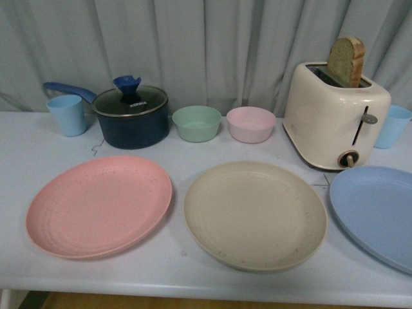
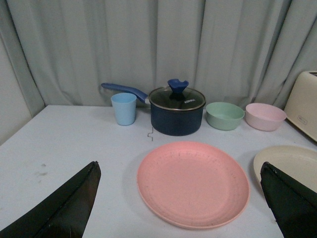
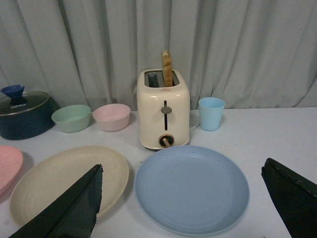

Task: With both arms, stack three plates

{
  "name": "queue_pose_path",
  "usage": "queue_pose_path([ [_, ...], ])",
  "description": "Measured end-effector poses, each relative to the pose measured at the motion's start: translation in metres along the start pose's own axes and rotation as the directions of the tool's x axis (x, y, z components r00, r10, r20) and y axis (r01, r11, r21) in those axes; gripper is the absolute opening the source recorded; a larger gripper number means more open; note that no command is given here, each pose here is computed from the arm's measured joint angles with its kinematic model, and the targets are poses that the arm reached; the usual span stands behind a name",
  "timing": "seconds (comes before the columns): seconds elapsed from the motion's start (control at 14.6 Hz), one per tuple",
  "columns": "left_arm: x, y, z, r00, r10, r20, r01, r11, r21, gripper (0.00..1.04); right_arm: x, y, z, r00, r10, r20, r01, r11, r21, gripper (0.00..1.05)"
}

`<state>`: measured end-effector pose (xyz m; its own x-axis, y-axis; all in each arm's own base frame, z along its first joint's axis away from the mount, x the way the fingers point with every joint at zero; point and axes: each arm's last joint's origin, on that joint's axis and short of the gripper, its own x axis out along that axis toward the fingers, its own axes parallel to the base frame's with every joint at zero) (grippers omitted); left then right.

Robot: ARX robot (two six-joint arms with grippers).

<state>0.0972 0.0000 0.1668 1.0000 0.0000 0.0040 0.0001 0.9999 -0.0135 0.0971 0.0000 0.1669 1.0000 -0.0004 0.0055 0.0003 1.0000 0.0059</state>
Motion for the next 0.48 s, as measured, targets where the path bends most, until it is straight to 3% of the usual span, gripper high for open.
queue_pose_path([
  [0.48, 0.0000, 0.0000, 0.0000, 1.000, 0.000, 0.000, 0.000, 1.000, 0.000, 0.98, 0.0000, 0.0000, 0.0000, 1.000, 0.000, 0.000, 0.000, 1.000, 0.000, 0.98],
])
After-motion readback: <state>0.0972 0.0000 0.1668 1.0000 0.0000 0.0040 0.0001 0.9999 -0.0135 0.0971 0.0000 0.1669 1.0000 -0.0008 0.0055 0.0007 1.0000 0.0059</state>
